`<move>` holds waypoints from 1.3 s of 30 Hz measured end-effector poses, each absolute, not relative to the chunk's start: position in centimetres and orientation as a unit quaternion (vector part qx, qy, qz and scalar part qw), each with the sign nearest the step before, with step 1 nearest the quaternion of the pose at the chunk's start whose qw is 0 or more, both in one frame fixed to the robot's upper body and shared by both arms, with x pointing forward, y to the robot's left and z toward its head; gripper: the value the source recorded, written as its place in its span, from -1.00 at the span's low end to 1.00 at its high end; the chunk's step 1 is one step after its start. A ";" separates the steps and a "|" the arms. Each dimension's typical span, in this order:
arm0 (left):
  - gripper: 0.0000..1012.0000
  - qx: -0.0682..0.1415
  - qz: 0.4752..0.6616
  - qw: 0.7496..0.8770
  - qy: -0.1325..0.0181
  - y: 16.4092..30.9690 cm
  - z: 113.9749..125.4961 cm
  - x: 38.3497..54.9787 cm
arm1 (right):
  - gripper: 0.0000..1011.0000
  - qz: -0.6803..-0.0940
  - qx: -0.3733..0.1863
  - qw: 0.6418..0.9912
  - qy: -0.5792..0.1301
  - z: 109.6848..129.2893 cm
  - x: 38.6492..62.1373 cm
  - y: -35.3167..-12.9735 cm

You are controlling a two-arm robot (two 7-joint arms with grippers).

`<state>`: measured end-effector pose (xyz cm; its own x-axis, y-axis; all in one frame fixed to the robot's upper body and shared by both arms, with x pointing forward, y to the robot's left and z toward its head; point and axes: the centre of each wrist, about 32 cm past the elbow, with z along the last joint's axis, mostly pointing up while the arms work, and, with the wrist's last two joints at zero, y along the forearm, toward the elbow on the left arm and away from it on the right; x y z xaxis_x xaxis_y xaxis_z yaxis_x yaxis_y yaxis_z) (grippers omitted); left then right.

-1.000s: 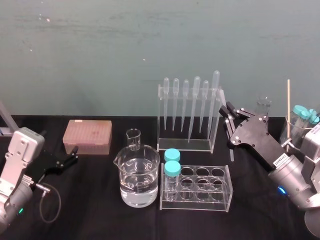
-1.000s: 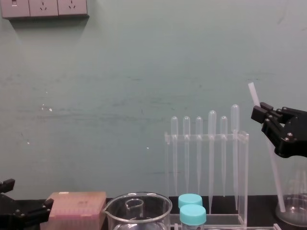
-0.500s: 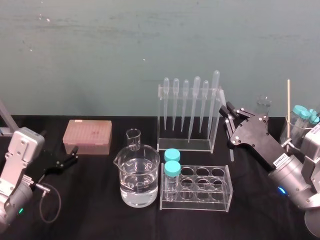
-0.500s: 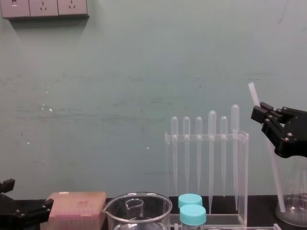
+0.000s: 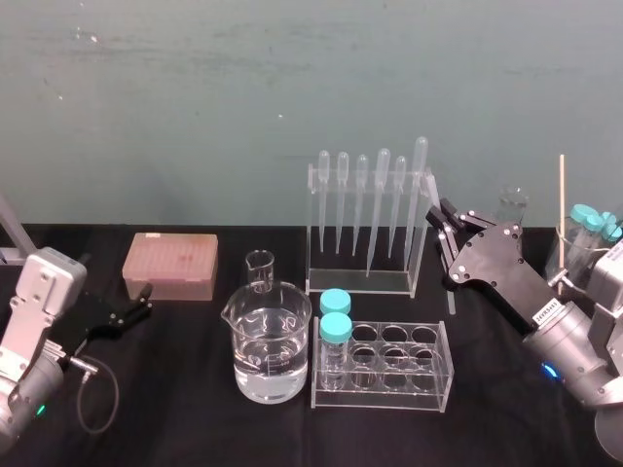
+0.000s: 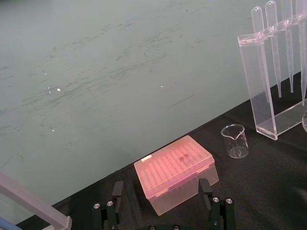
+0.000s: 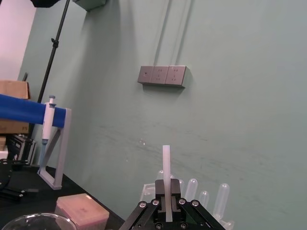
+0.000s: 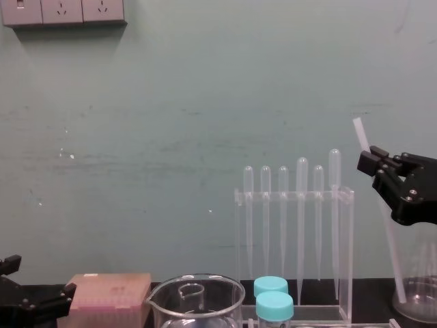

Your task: Pick up the stirring rod with one hand, then place it down.

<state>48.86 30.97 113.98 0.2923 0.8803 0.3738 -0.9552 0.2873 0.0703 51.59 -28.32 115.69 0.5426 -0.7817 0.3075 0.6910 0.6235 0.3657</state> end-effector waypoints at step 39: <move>0.98 0.141 0.580 0.791 -0.132 31.0 114.0 48.9 | -0.88 -0.374 0.095 0.906 -0.176 116.2 49.4 -27.3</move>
<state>48.86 30.97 113.98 0.2923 0.8803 0.3738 -0.9552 0.2873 0.0703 49.37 -27.34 116.24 0.6584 -0.7110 0.2471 0.6442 0.7020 0.3037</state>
